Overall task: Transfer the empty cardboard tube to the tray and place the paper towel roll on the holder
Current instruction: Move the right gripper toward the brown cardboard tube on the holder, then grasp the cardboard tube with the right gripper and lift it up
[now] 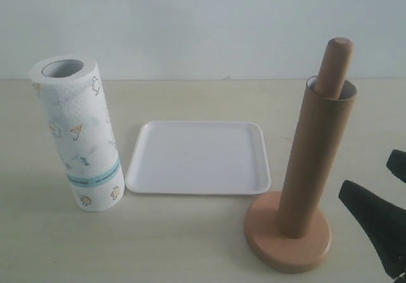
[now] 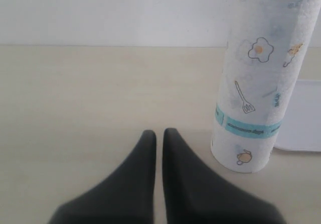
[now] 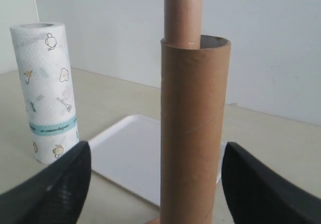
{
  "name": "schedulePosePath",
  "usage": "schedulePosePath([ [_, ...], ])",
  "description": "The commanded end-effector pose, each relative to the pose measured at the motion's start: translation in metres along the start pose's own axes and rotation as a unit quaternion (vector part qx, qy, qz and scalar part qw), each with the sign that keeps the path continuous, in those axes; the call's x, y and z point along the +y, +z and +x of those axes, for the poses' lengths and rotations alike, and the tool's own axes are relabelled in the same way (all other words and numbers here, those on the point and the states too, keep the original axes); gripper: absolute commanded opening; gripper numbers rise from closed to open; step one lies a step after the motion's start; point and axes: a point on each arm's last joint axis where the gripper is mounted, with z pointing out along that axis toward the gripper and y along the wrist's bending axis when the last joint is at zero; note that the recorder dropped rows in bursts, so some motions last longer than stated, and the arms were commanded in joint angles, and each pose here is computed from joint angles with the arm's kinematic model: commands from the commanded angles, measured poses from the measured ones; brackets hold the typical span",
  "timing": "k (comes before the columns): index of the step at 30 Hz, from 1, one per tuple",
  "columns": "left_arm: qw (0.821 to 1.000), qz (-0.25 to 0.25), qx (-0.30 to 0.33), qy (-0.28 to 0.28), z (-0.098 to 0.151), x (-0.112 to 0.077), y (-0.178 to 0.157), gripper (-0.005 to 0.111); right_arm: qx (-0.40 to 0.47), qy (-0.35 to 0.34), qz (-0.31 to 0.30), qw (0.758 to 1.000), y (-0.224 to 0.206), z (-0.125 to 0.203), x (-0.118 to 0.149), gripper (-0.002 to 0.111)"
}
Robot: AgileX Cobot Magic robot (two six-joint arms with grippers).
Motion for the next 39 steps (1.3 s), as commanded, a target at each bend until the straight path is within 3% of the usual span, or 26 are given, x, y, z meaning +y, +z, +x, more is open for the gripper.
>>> schedulePosePath([
  [1,1.000,-0.001,-0.001,0.000,0.001,0.000,0.000,0.004,-0.016,-0.025,-0.009,1.000,0.000,-0.003,0.002,0.069],
  [9,1.000,-0.001,-0.001,0.000,0.001,0.000,0.000,0.004,0.017,-0.014,0.020,1.000,0.013,0.006,-0.006,0.069],
  [13,1.000,-0.001,-0.001,0.000,0.001,0.000,0.000,0.004,-0.015,-0.016,0.005,1.000,0.023,0.002,-0.005,0.069],
  [20,1.000,-0.001,-0.001,0.000,0.001,0.000,0.000,0.004,0.006,-0.028,-0.005,1.000,0.044,0.013,-0.007,0.069],
  [24,1.000,-0.001,-0.001,0.000,0.001,0.000,0.000,0.004,0.009,-0.017,0.022,1.000,0.055,0.017,-0.014,0.069],
  [39,1.000,-0.001,-0.001,0.000,0.001,0.000,0.000,0.004,0.026,-0.018,0.016,0.999,0.099,0.032,-0.021,0.066],
])
